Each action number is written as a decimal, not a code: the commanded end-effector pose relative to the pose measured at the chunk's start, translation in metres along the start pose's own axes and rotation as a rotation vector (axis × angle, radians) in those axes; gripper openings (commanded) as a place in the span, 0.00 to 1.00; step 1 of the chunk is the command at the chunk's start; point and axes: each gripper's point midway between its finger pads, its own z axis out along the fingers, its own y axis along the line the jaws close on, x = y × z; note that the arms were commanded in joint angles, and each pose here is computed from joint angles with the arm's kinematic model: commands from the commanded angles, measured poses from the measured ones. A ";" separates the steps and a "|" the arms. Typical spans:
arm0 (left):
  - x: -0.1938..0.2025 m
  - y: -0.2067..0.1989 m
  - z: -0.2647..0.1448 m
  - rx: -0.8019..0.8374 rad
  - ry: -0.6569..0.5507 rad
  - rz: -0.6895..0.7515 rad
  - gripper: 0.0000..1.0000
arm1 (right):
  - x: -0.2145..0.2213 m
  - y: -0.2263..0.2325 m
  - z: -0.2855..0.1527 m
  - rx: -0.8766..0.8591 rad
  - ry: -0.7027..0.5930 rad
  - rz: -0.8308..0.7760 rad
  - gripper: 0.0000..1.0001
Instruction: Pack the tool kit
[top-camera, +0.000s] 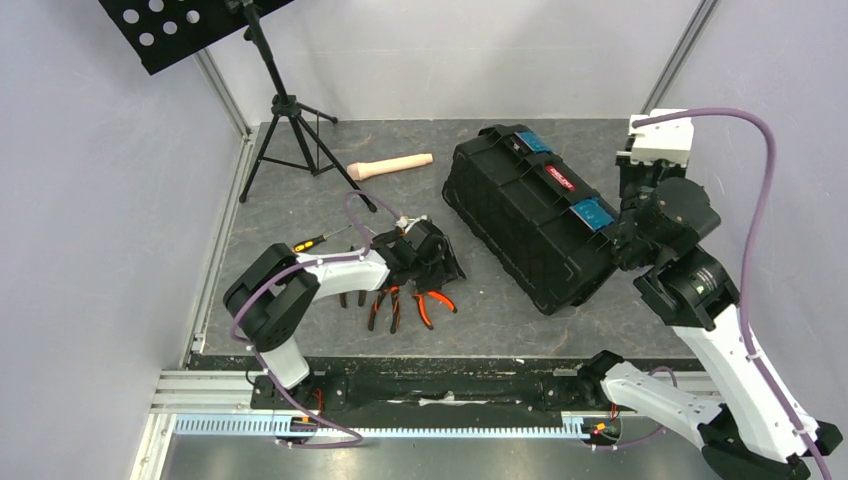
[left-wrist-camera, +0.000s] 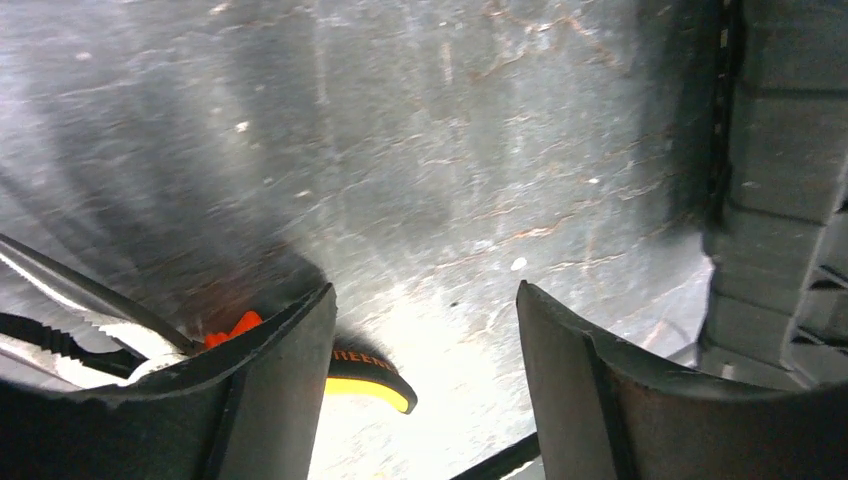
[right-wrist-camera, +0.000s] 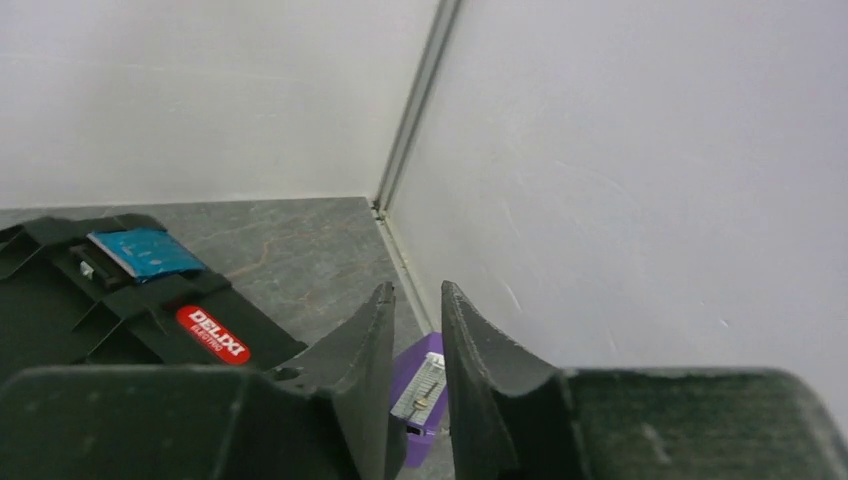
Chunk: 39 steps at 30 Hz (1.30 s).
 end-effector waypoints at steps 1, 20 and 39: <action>-0.013 0.019 -0.026 -0.111 -0.055 0.104 0.76 | 0.020 0.047 0.006 -0.152 0.056 -0.074 0.29; -0.136 -0.230 -0.119 0.341 -0.410 0.490 0.75 | 0.141 0.091 -0.011 -0.296 0.400 -0.212 0.52; -0.113 -0.187 -0.018 0.011 -0.336 1.005 0.65 | 0.185 0.110 -0.001 -0.398 0.466 -0.204 0.44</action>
